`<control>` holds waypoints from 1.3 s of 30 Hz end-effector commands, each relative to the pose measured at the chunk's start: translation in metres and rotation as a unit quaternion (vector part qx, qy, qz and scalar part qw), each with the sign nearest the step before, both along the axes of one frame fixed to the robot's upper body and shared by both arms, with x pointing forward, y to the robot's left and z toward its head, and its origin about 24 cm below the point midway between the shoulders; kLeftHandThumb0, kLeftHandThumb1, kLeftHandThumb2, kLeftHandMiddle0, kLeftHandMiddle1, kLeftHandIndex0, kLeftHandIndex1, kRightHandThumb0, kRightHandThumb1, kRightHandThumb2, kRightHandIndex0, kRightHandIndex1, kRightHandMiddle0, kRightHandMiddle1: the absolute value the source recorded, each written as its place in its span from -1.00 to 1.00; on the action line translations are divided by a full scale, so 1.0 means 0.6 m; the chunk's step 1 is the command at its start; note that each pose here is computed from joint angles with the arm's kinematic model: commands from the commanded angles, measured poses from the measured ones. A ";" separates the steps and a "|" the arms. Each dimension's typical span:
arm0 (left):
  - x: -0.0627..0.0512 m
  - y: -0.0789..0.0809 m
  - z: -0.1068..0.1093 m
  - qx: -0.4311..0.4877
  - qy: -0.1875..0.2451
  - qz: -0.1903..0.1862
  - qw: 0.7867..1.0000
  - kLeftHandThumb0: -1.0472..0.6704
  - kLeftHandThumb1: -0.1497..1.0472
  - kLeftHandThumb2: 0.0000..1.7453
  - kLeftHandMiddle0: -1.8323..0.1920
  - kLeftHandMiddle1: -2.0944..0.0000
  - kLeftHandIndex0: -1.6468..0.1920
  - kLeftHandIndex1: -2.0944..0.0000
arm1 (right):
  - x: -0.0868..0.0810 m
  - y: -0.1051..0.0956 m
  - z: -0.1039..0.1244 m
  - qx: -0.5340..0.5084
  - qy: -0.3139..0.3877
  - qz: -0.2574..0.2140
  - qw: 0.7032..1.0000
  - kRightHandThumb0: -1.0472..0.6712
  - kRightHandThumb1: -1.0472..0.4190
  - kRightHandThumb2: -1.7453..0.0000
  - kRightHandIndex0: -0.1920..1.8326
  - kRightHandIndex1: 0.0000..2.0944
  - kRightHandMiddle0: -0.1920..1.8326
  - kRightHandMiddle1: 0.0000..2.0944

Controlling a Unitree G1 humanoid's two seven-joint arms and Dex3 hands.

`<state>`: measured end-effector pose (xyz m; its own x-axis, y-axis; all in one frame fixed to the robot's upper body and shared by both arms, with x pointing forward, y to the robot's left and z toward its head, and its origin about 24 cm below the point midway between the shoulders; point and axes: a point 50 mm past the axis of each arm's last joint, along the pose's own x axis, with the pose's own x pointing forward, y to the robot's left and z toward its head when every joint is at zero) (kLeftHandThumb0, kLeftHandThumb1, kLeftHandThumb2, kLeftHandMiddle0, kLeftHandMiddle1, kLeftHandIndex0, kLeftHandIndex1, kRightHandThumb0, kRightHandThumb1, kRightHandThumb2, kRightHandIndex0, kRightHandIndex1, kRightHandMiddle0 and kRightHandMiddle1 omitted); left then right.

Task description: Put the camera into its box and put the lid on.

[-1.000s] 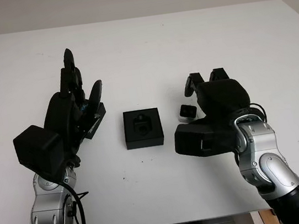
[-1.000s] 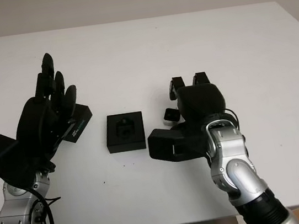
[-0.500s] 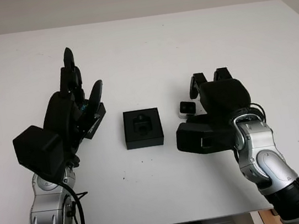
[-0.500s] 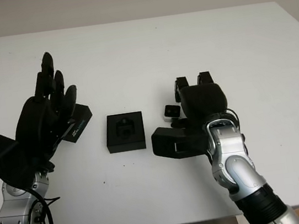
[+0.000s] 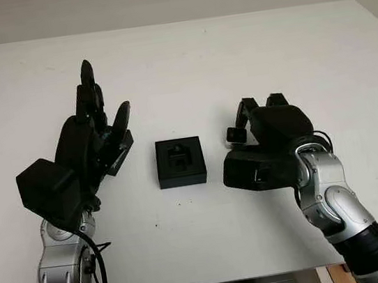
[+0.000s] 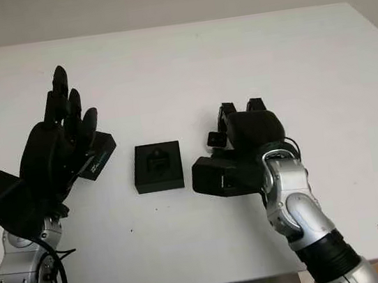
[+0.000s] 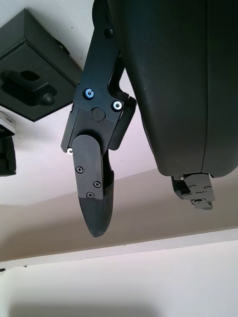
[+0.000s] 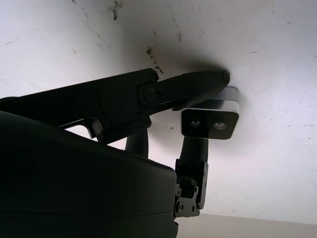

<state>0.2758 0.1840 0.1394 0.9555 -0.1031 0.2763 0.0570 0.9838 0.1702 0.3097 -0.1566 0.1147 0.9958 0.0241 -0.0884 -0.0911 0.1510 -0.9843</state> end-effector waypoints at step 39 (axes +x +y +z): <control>0.001 0.003 0.006 -0.002 -0.014 0.002 1.000 -0.53 1.00 -0.48 1.00 1.00 1.00 1.00 | 0.023 -0.038 0.041 0.147 -0.038 0.050 0.987 -0.23 -0.95 0.93 -0.47 -0.83 -0.49 0.36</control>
